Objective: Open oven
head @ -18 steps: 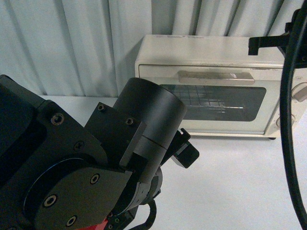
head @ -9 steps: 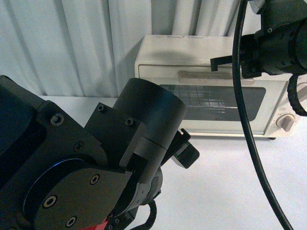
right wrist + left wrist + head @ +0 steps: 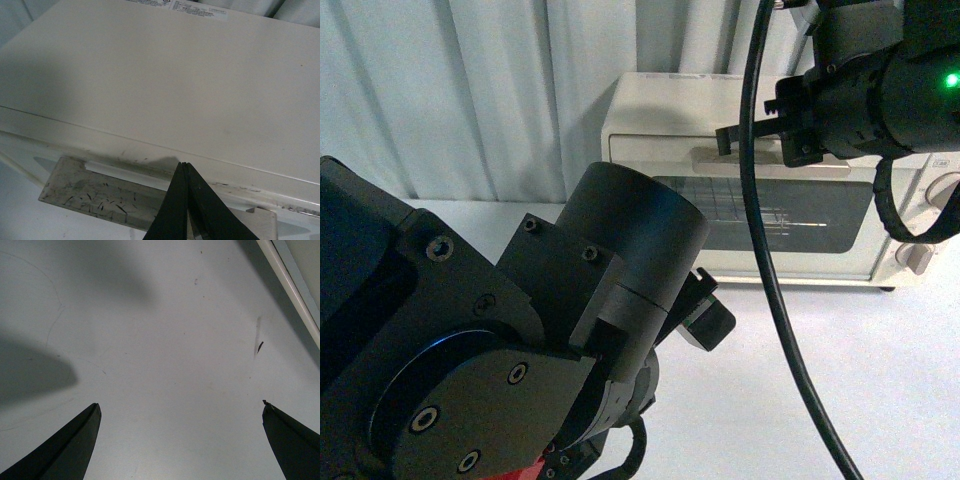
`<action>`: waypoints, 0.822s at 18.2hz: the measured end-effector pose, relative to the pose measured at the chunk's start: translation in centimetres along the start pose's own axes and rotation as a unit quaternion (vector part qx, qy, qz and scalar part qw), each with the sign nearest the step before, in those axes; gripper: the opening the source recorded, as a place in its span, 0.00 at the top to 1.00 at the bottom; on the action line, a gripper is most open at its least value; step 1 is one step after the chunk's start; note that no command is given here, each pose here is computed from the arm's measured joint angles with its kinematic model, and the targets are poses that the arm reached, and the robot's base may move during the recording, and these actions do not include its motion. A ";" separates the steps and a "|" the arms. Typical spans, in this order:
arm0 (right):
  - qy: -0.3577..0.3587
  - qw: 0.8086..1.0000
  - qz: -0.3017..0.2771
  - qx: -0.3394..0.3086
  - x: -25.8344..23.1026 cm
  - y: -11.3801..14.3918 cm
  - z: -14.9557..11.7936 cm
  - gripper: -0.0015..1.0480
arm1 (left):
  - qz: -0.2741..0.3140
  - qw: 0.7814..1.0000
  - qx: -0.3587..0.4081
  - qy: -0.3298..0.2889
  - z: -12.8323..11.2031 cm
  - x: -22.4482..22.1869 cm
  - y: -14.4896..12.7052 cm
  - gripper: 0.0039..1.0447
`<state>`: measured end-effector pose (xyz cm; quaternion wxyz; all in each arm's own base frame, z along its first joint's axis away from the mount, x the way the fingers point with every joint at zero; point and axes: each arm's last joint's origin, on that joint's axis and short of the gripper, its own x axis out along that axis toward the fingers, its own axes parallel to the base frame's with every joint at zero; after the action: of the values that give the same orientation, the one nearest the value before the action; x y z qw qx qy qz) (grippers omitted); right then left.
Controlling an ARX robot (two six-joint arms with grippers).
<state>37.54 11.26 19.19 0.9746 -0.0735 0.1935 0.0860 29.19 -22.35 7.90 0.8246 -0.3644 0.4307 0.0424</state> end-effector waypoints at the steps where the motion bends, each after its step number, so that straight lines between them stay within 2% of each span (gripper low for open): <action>1: 0.000 1.000 -0.001 0.000 0.0 0.0 0.0 0.98 | 0.000 1.000 0.000 0.000 0.0 0.0 0.0 0.06; 11: -0.002 1.000 -0.001 0.000 0.2 0.0 -0.2 0.98 | 0.000 1.000 0.000 0.000 0.0 0.0 0.0 0.06; 15: 0.006 1.000 -0.006 -0.001 0.5 -0.2 -1.5 0.98 | 0.000 1.000 0.000 0.000 0.0 0.0 0.0 0.06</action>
<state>37.53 10.90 17.67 0.9739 -0.0756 0.1986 0.0802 29.19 -22.35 7.90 0.8246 -0.3644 0.4307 0.0424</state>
